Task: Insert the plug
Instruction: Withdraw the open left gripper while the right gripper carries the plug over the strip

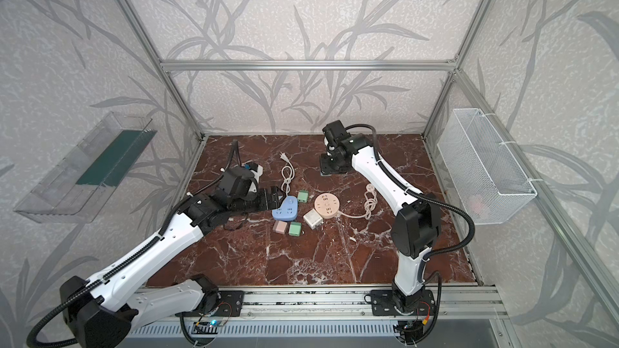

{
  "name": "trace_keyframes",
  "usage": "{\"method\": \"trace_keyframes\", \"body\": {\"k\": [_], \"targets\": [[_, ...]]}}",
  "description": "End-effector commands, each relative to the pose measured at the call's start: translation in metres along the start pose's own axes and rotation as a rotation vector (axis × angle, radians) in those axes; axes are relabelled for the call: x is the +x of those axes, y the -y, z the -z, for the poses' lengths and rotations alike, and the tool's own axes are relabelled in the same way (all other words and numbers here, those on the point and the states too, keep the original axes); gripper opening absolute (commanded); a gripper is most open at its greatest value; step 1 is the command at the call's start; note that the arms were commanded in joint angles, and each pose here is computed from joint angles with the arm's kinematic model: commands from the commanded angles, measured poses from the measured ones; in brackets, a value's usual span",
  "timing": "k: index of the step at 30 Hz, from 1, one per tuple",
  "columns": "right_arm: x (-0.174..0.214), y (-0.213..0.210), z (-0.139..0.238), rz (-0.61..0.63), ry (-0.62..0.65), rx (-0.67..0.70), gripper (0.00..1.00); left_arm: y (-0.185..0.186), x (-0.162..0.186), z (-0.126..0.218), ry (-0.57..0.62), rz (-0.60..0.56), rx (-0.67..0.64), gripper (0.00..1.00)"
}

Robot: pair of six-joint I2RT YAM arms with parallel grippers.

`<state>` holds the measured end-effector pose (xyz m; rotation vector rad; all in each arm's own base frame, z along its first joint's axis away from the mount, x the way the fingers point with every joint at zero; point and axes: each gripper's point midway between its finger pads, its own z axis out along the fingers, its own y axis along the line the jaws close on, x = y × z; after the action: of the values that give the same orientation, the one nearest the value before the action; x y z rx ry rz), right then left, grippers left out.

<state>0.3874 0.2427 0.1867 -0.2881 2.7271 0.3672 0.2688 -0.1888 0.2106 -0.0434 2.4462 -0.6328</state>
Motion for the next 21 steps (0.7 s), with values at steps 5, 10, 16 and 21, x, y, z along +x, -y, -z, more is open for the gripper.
{"method": "trace_keyframes", "body": {"k": [5,10,16,21], "targets": [[0.016,0.003,-0.022,0.086,-0.102,0.076,0.0,-0.007,0.018,-0.003,-0.05,-0.037,-0.001,0.95],[0.023,0.008,-0.035,0.105,-0.142,0.12,0.0,-0.004,0.024,-0.013,-0.067,-0.001,0.031,0.94],[0.034,0.002,-0.05,0.137,-0.198,0.101,0.0,0.001,0.027,-0.02,-0.074,0.019,0.068,0.93],[0.041,0.0,-0.06,0.156,-0.237,0.096,0.0,0.004,0.029,-0.021,-0.081,0.036,0.092,0.93]]}}
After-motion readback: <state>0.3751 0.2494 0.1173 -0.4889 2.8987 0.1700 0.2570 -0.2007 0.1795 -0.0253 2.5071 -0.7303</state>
